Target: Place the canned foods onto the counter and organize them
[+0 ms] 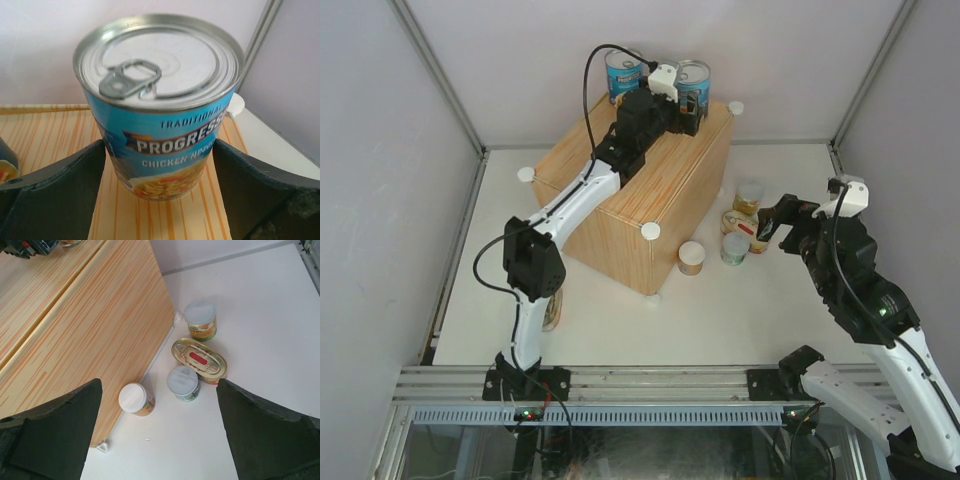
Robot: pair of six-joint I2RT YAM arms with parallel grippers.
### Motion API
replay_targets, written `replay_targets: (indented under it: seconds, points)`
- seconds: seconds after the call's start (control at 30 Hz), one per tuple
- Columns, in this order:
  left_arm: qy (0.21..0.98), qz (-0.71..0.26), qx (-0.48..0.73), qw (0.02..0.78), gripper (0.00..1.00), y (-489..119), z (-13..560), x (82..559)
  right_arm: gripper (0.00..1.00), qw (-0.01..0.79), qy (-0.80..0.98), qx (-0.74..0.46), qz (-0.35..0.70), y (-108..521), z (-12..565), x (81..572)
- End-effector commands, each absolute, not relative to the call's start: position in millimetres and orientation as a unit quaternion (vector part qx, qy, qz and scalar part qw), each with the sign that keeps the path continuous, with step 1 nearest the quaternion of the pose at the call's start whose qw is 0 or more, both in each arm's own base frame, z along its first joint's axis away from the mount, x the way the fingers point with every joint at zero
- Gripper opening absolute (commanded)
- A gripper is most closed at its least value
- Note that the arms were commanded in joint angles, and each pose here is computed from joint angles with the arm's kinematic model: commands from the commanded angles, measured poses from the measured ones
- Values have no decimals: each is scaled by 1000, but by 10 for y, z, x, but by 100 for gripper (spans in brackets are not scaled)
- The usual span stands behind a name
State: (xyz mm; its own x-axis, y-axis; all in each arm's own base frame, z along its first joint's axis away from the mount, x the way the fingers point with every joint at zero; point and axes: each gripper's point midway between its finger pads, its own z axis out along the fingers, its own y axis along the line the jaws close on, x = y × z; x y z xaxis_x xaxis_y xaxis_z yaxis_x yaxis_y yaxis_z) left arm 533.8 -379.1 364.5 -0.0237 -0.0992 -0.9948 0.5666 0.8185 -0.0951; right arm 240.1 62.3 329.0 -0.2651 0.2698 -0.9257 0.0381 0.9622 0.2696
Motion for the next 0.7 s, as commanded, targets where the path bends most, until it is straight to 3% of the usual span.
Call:
replay_targets:
  seconds: [0.0, 0.13, 0.67]
  points:
    - [605, -253, 139, 742, 94, -3598, 4387, 5241, 96, 609, 782, 97, 88, 598, 3349, 2446]
    - [607, -260, 149, 736, 100, -3614, 4396, 5186, 96, 605, 786, 93, 93, 634, 3327, 2459]
    - [607, -288, 167, 721, 100, -3486, 4480, 4658, 97, 552, 820, 126, 78, 546, 3014, 2574]
